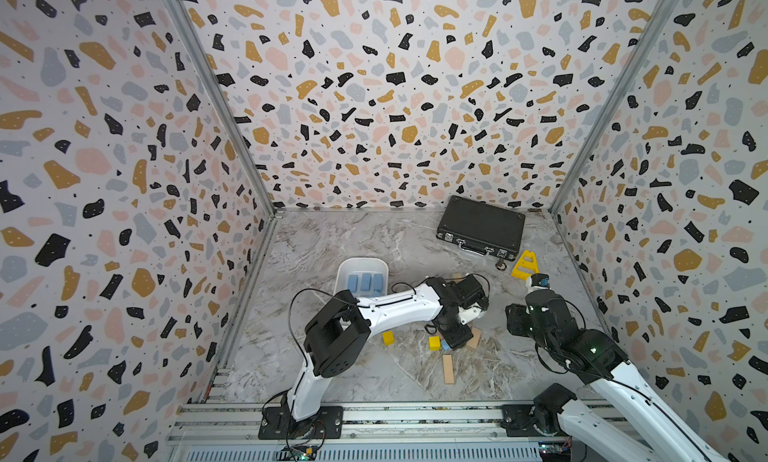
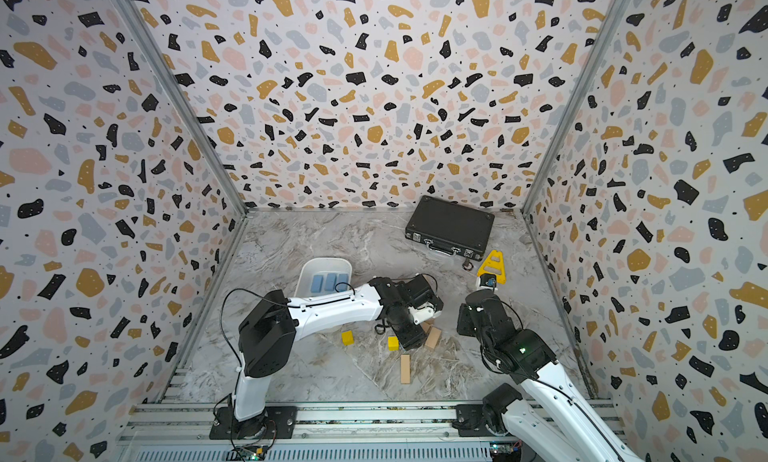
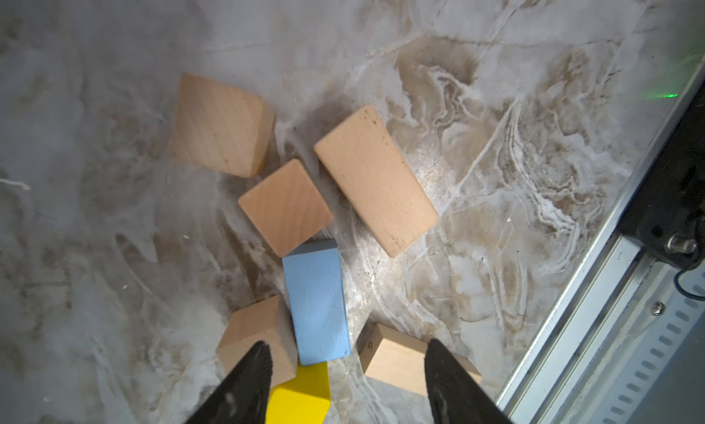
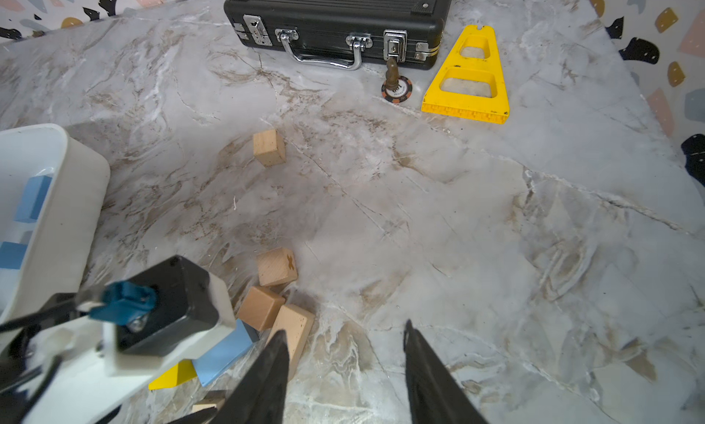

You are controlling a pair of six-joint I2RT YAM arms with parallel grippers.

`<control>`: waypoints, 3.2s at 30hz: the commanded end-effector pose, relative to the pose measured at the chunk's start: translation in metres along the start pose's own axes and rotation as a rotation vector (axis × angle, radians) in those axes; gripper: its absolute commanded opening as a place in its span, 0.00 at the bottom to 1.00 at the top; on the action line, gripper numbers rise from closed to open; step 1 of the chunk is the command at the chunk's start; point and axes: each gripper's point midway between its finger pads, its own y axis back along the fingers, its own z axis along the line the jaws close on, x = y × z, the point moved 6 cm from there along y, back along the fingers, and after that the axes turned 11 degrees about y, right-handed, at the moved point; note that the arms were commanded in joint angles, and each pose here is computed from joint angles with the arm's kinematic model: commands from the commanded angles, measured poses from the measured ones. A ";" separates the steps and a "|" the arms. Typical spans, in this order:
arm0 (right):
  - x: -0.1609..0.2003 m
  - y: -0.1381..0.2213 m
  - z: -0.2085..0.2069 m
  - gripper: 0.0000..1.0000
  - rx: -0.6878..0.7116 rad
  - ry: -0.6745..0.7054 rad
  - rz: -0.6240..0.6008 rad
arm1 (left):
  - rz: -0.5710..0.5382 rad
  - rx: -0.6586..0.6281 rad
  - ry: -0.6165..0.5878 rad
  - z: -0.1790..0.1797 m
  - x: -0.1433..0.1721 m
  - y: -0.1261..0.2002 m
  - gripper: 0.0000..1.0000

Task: Pick out the blue building blocks
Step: Pick up the building block from the center of the board.

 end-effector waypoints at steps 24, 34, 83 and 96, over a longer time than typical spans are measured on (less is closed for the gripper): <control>0.004 0.004 -0.008 0.51 0.047 -0.011 0.008 | 0.010 0.028 0.029 -0.009 -0.011 0.005 0.64; 0.006 0.013 -0.017 0.50 0.086 -0.035 -0.028 | 0.057 0.069 0.046 -0.015 -0.004 -0.010 0.65; 0.011 0.009 -0.018 0.50 0.089 -0.026 -0.016 | 0.129 -0.136 0.062 0.015 0.003 -0.054 0.50; 0.010 0.010 -0.019 0.50 0.095 -0.015 -0.020 | 0.092 -0.151 -0.040 0.014 -0.003 -0.029 0.30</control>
